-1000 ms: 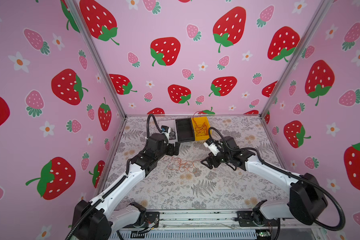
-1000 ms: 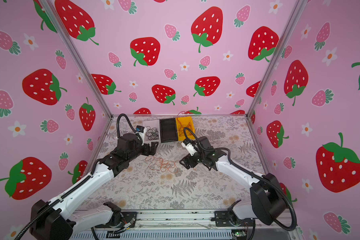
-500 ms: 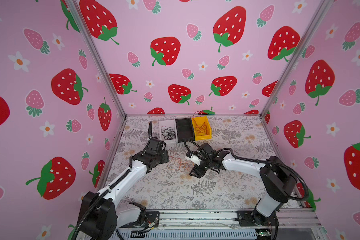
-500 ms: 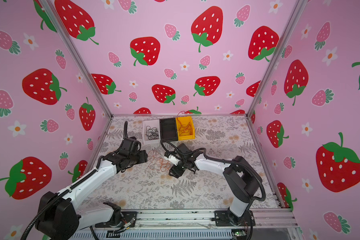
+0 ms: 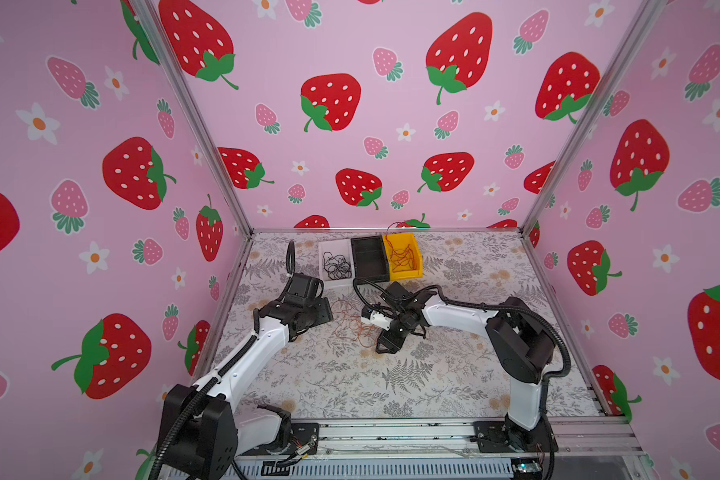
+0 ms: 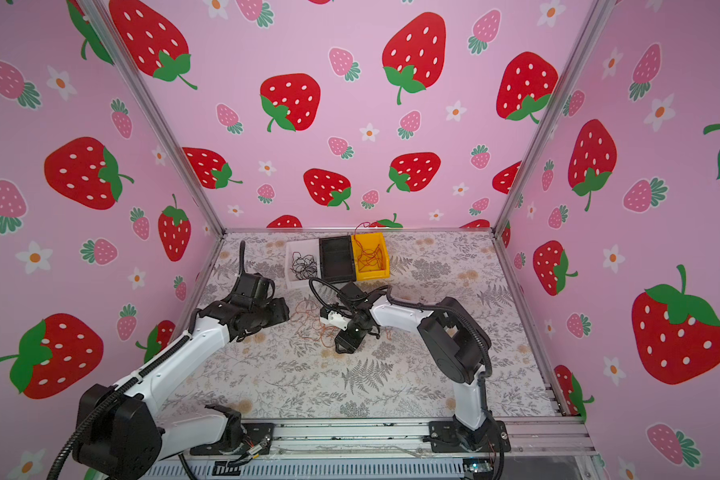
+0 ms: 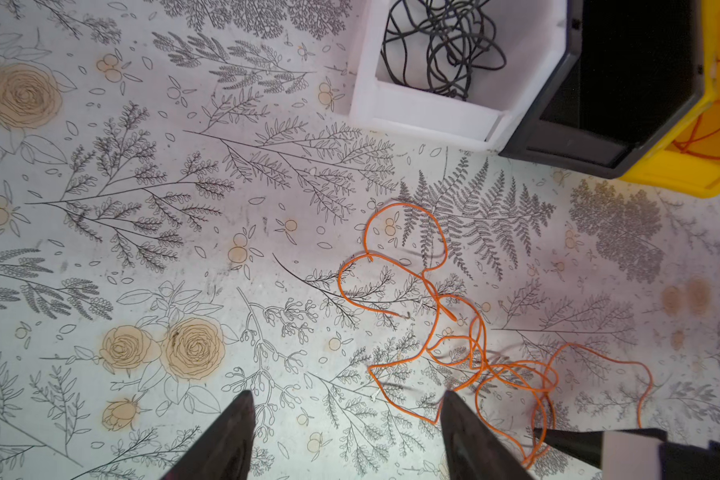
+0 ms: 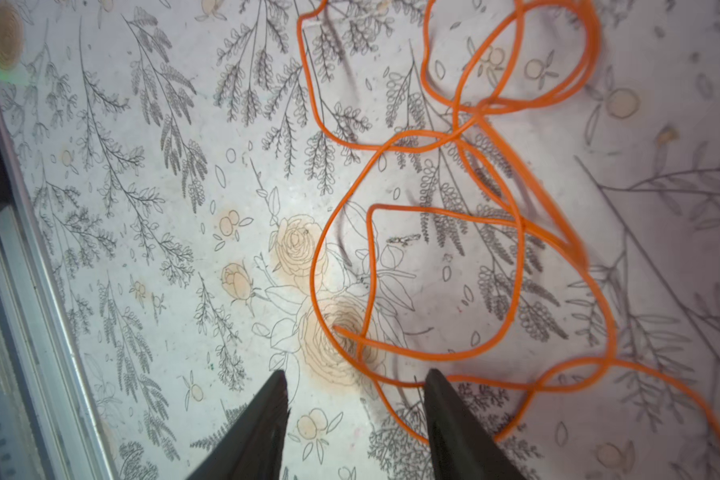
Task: Untangle the cables
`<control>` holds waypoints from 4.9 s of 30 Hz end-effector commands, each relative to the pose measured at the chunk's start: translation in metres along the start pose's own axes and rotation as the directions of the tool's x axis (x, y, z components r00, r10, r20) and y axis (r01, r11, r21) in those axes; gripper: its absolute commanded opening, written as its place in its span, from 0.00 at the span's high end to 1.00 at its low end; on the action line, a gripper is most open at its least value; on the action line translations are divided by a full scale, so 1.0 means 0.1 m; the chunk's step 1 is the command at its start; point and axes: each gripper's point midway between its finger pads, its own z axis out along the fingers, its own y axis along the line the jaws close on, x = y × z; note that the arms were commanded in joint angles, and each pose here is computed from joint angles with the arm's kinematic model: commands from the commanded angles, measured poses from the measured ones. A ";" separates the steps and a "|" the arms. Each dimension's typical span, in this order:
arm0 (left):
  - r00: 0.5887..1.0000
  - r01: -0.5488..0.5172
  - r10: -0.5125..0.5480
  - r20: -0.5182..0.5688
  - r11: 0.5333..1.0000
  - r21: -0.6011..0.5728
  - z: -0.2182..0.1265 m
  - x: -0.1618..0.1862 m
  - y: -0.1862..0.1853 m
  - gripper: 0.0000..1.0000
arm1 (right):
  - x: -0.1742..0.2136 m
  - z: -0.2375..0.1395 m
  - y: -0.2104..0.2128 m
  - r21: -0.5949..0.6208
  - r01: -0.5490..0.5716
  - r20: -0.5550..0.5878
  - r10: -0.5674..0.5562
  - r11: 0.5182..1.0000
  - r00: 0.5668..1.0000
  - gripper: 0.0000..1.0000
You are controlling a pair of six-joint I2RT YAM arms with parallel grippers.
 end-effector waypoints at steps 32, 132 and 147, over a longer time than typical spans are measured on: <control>0.916 -0.162 0.199 -0.348 0.978 0.131 0.83 0.23 -0.62 0.36 | 0.15 0.00 -0.17 0.109 0.078 -0.055 -0.072 0.991 0.996 0.67; 0.984 0.019 0.013 -0.178 0.985 0.173 -0.05 0.13 -0.13 1.00 | -1.34 -3.58 -0.43 0.366 -0.197 0.803 -0.202 0.909 0.561 0.97; 0.982 -0.051 0.097 -0.164 0.963 0.266 -0.01 0.23 -0.33 1.00 | -2.03 -3.38 -0.66 0.444 -0.053 0.770 -0.350 0.894 0.534 0.97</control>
